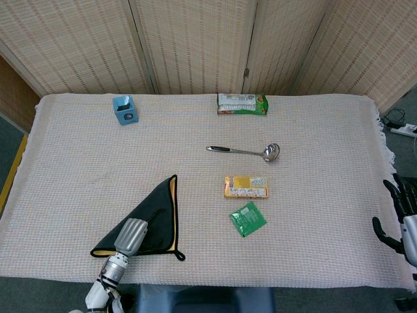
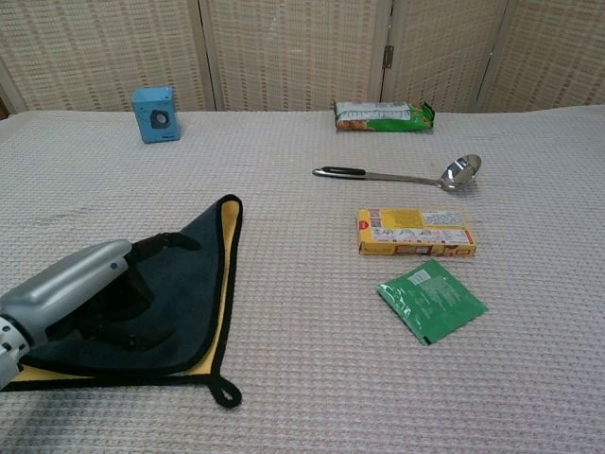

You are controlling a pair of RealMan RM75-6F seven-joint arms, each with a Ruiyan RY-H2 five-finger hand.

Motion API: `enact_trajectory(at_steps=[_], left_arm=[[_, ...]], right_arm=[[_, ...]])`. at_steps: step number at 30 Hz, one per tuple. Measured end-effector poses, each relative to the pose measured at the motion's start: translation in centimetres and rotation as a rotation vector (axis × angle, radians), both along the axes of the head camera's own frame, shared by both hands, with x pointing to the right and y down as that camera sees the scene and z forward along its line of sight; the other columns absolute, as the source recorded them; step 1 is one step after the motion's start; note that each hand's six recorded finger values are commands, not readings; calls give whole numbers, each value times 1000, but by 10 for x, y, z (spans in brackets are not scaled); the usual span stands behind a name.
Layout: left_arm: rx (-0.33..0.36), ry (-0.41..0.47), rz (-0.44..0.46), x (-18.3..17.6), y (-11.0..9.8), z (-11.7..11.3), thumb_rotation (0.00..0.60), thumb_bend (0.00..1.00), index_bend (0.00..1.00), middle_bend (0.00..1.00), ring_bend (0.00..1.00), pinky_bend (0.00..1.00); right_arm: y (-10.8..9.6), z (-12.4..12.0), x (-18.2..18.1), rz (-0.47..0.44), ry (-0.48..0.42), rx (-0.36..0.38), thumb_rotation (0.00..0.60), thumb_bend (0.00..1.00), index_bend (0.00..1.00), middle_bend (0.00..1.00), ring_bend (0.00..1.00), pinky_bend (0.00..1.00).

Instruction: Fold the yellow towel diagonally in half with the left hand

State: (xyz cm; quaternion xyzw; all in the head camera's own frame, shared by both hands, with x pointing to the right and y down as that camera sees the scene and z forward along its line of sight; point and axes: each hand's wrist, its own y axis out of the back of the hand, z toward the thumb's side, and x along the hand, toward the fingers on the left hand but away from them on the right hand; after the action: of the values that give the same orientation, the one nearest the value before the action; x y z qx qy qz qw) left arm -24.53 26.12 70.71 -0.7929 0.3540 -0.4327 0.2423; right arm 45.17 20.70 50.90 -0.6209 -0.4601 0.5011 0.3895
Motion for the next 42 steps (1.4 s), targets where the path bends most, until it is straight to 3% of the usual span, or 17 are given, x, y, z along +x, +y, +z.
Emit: enact_trajectory(at_steps=[12,15,17,18,19,21,23,26,35,42], left_arm=[[169,-120,-3,-60,-49,-34,600,335,172,995,1000,1000],[209,-143,-36,-84,-60,-49,600,334,165,931,982,1000],[228,-151,-69,-101,-66,-58,600,333,151,844,893,986],[235,-156,-83,-109,-68,-62,600,333,145,811,853,959],[238,-162,-96,-116,-69,-65,600,333,132,735,767,867],[236,-182,-119,-132,-71,-69,600,329,104,568,604,663],[226,-219,-127,-147,-72,-71,600,320,79,339,376,416],[238,-294,-114,-162,-74,-75,600,313,78,204,245,252],[410,-514,-143,-218,-62,-112,600,299,80,115,117,166],[352,-589,-181,-230,-51,-129,600,298,73,105,106,159]], right_arm=[[2,23,-13,-47,30,-76,600,492,0,0,0,0],[3,34,-18,-68,38,-114,600,492,0,0,0,0],[4,40,-22,-81,44,-135,600,491,0,0,0,0],[4,44,-24,-89,47,-146,600,491,0,0,0,0],[4,46,-25,-94,50,-154,600,492,0,0,0,0],[5,52,-28,-104,59,-171,600,492,0,0,0,0],[5,58,-31,-114,69,-186,600,492,0,0,0,0],[5,68,-35,-129,86,-203,600,492,0,0,0,0],[1,79,-35,-130,135,-187,600,491,0,0,0,0],[2,72,-40,-143,128,-156,600,492,0,0,0,0]])
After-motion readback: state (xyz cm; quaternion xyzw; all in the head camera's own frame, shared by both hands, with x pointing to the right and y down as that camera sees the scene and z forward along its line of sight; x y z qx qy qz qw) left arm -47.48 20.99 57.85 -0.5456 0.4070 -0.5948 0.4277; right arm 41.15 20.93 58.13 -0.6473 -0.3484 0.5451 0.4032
